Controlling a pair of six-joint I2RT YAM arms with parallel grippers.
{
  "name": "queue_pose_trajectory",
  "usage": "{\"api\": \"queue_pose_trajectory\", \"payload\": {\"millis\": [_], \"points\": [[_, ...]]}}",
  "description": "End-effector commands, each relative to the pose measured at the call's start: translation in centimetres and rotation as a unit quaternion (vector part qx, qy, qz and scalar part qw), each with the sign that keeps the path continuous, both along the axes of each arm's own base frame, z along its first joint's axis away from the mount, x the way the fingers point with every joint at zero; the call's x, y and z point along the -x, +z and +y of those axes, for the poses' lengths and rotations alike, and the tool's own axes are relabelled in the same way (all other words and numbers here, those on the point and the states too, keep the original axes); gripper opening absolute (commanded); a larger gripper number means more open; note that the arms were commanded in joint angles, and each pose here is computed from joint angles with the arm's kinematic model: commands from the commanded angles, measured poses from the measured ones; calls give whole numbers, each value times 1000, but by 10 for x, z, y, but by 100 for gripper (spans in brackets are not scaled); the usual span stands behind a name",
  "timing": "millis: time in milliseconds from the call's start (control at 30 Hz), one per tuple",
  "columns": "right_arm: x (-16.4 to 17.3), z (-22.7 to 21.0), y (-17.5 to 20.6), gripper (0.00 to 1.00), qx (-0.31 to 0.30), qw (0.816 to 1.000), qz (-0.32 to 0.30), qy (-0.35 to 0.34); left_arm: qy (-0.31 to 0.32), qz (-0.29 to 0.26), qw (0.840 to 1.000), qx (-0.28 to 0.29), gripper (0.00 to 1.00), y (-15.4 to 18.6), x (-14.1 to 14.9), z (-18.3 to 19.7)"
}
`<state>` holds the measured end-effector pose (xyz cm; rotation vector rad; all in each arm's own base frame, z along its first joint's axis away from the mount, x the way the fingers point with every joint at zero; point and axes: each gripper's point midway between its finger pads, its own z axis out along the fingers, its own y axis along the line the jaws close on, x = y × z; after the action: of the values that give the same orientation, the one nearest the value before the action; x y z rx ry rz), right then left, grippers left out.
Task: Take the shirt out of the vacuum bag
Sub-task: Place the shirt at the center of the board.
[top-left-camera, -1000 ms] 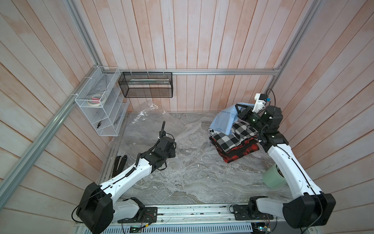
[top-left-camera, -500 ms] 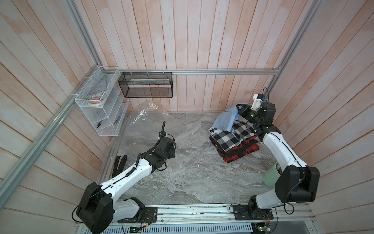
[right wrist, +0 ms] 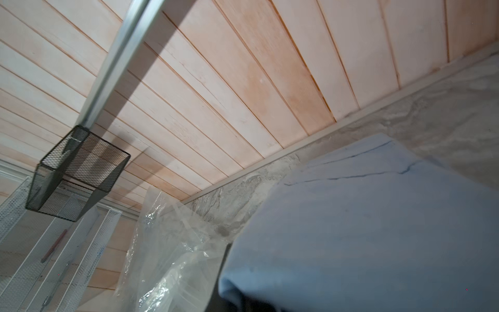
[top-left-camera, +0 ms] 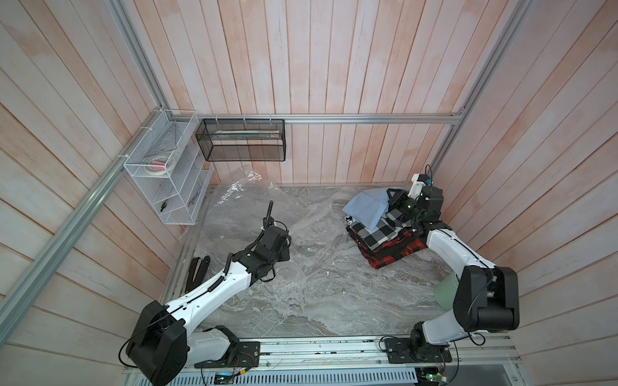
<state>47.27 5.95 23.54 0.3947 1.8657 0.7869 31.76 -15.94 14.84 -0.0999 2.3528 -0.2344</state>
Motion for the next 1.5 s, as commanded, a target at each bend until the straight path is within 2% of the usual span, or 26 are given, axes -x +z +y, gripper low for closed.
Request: {"api": "queue_pose_trajectory", "payload": {"millis": [0, 267, 400, 733, 1067, 1200, 1333, 1467], "points": [[11, -10, 6, 0, -1, 999, -33, -27, 6, 14, 1000, -4, 0, -11, 3, 4], [54, -39, -26, 0, 26, 994, -18, -107, 5, 12, 1000, -1, 0, -9, 4, 4], [60, -47, -49, 0, 49, 991, 13, -120, 4, 12, 1000, 0, 0, -9, 4, 3], [76, -58, -99, 0, 36, 987, 69, -143, 3, 14, 1000, -1, 0, -10, 5, 4], [85, -65, -122, 0, 39, 981, 99, -163, -1, 14, 1000, -1, 0, -10, 3, 1], [87, -67, -125, 32, 38, 980, 102, -168, -3, 11, 1000, -1, 0, -8, 2, 1], [87, -68, -126, 44, 24, 980, 103, -165, -7, 9, 1000, 0, 1, -7, 1, -1], [87, -66, -125, 55, 10, 982, 101, -158, -14, 4, 1000, 8, 13, -3, 1, -4]]}}
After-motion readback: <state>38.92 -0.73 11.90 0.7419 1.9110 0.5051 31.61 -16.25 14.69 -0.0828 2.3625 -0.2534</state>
